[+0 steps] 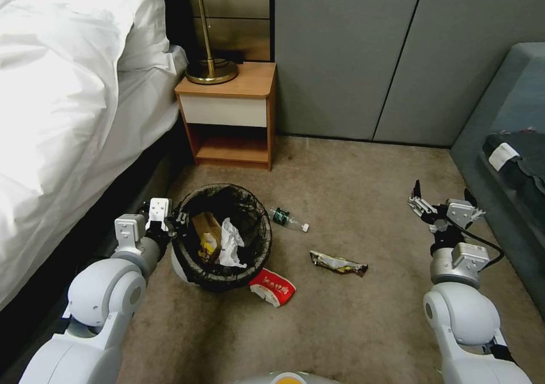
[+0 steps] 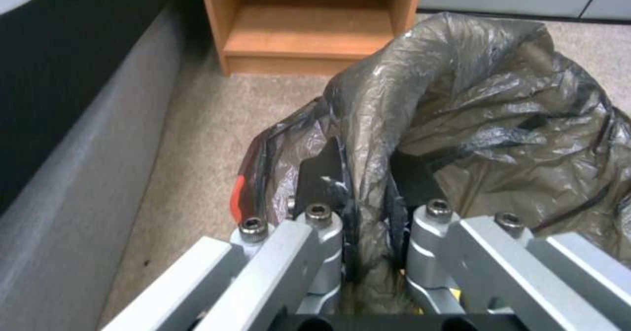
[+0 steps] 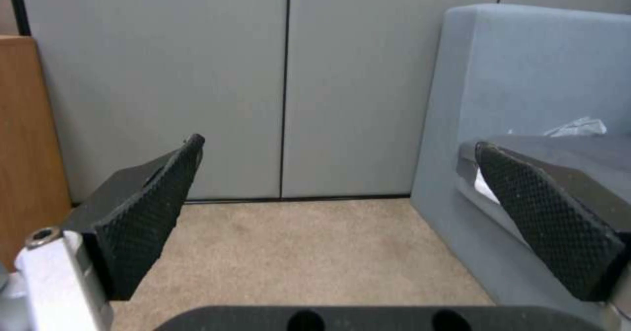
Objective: Pick up the trash bin, then pick up the garbage from the floor and place it into the trash bin.
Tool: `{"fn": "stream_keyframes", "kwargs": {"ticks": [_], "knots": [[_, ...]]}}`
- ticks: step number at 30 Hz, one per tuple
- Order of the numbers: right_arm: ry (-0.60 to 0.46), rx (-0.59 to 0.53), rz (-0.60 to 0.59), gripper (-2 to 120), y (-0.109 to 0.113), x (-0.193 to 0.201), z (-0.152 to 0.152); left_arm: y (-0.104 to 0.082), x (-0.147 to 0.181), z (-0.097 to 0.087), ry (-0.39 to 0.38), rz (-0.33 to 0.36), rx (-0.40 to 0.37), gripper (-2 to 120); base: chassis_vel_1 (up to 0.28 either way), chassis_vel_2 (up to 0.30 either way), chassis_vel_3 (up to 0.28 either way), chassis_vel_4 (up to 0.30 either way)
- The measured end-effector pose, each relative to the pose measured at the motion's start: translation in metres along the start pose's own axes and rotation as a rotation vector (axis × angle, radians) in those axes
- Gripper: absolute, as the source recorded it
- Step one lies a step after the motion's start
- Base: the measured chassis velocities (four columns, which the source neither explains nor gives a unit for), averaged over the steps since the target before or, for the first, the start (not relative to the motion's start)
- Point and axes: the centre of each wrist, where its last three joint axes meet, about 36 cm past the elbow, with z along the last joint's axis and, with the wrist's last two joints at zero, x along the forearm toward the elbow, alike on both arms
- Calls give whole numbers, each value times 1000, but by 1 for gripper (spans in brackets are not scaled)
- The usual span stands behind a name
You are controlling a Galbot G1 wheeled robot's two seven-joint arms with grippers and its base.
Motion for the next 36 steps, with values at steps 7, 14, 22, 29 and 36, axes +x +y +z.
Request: {"fn": "stream_keyframes", "kwargs": {"ticks": [7, 14, 22, 29, 36], "knots": [[3, 1, -5, 100, 0, 1, 1, 0, 0, -1, -4, -1, -1, 6, -97, 86, 101, -78], [-2, 28, 5, 100, -1, 0, 2, 0, -1, 0, -2, 0, 3, 6, -69, 75, 74, -65], [121, 94, -29, 100, 2, -7, -19, 0, -1, 0, 0, -2, 5, 6, -4, 5, 7, -4], [440, 198, -303, 100, 10, -82, -71, 0, 2, -2, -7, 2, -1, 6, 0, 0, 0, 0], [577, 251, -523, 100, 26, -133, -58, 0, 5, -4, -15, 2, -5, 6, 0, 0, 0, 0]]}}
